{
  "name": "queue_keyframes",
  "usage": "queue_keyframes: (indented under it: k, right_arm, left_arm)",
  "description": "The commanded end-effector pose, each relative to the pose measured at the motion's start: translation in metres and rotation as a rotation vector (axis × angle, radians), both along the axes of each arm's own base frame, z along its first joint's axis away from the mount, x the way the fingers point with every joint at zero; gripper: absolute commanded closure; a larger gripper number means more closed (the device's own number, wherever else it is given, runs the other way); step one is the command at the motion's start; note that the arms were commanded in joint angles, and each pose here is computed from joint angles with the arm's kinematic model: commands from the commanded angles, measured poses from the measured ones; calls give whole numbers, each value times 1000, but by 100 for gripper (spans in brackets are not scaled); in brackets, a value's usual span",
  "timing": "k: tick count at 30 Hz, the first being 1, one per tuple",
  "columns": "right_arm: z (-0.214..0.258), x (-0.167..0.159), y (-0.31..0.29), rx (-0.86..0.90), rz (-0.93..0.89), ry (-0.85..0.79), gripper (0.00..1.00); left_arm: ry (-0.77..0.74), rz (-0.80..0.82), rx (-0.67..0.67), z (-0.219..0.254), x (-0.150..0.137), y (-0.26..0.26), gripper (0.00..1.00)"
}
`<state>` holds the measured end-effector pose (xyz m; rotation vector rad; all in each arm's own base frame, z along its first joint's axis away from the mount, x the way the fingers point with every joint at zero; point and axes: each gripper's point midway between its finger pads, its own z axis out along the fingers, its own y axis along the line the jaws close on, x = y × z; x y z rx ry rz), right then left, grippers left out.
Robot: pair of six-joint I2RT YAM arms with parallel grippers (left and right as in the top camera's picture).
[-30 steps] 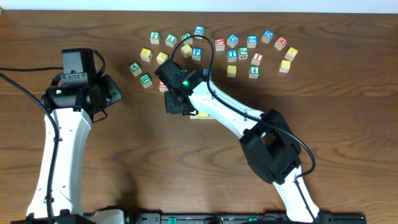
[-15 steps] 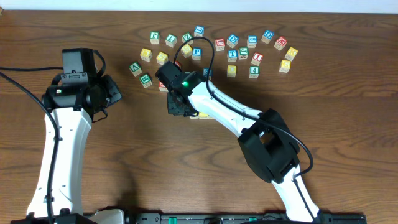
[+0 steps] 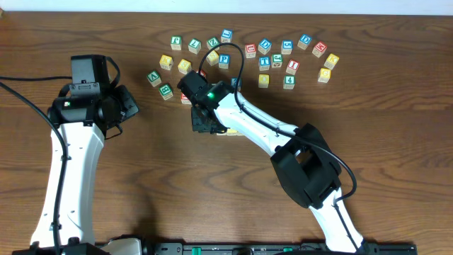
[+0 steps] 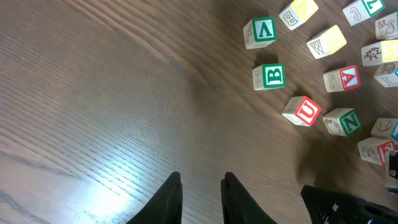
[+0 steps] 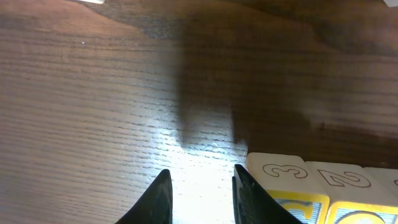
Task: Spell out CORL
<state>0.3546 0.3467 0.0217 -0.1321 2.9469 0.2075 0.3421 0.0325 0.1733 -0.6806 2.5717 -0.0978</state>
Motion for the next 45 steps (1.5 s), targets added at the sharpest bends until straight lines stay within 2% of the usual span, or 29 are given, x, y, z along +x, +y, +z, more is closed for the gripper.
queue_keyframes:
  k: [1, 45]
  right_arm:
    - [0, 2, 0, -13, -13, -9, 73]
    - [-1, 11, -13, -9, -46, 9, 70]
  left_arm:
    - [0, -4, 19, 2, 3, 4, 78]
    - [0, -4, 19, 2, 3, 4, 78]
